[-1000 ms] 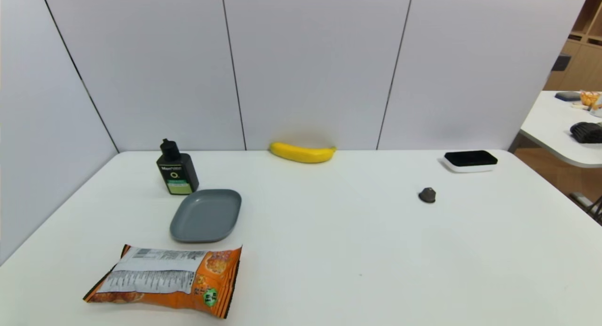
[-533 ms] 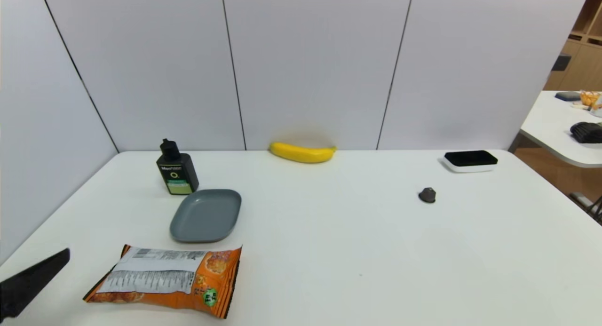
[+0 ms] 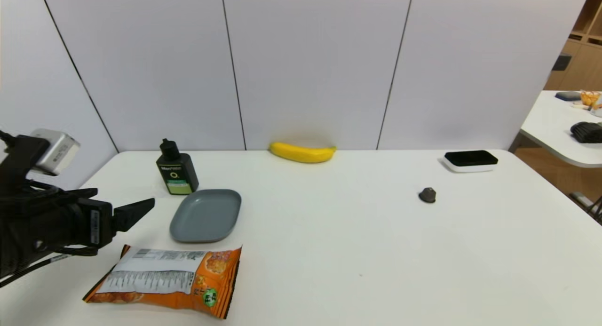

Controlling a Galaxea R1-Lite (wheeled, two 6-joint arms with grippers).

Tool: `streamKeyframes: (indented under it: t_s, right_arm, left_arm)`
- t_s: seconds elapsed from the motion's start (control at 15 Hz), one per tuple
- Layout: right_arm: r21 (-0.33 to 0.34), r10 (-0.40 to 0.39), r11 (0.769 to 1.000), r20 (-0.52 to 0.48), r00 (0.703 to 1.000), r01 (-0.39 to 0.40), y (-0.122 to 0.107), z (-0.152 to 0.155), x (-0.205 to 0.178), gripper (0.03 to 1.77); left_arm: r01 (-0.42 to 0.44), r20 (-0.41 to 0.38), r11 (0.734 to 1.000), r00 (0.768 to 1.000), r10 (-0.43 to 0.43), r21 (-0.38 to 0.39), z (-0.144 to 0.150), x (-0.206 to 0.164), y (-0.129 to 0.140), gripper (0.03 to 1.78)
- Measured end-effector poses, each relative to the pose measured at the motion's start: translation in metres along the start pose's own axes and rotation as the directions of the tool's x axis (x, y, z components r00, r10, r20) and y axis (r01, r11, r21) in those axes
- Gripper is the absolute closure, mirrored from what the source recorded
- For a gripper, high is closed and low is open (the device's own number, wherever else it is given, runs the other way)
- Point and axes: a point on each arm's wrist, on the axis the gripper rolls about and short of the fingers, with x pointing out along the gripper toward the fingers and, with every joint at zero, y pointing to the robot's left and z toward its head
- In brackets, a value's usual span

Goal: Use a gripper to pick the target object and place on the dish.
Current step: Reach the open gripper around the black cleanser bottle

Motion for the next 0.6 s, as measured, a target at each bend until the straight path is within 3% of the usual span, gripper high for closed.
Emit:
streamKeyframes:
  t_s: [0.27,0.6]
  right_arm:
    - [0.001,0.0,1.0,0.0,1.0,0.0,0.0,0.0,0.0,0.09]
    - [0.0,0.0,1.0,0.0,1.0,0.0,0.0,0.0,0.0,0.09]
  left_arm:
    - [-0.001,0.072,1.0,0.997,0.003,-0.026,-0.022,0.042,-0.003,0.12]
    - [-0.006,0.206,0.999,0.978,0.014,-0.043,-0.028,0.081,-0.003,0.12]
